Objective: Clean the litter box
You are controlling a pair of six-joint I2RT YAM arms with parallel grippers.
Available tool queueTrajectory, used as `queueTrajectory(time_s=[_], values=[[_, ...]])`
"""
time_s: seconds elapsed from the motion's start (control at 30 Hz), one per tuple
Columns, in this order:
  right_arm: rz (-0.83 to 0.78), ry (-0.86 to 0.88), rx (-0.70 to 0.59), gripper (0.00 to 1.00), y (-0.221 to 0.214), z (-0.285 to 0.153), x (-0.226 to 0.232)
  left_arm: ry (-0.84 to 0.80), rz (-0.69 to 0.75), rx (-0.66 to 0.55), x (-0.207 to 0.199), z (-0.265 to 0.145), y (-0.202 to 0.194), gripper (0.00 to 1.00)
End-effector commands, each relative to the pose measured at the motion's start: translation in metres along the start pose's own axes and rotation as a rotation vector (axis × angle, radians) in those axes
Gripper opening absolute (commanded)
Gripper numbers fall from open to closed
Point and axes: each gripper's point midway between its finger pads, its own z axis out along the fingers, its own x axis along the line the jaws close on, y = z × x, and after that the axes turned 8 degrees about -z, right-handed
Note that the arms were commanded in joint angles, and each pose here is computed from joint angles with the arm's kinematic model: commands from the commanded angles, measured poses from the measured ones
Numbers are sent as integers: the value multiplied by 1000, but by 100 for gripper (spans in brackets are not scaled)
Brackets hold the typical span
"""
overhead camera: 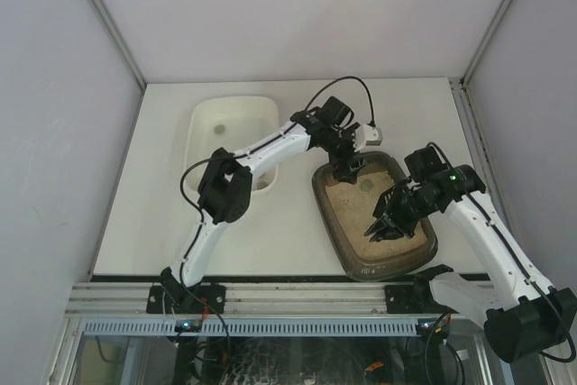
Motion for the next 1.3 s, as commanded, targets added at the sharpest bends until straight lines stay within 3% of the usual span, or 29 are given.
queueTrajectory(time_s=[0.0,0.1,0.37,0.6,0.93,1.0,1.1,1.27], values=[[-51,36,-29,0,4,-2,5,142,-41,214,-4,7,-53,100],[-61,40,-32,0,4,-2,4,264,-43,216,13,4,-50,100],[-27,34,-10,0,1,6,-5,344,-61,231,23,-5,-52,100],[74,115,125,0,-11,18,2,327,-124,279,23,-11,-72,99],[111,109,97,0,32,35,6,301,-212,198,22,-18,-58,99],[104,131,92,0,41,39,13,318,-241,179,25,-25,-53,96],[87,160,62,0,56,44,21,308,-287,156,24,-33,-52,82],[74,156,21,0,72,53,22,289,-340,142,15,-47,-60,80]])
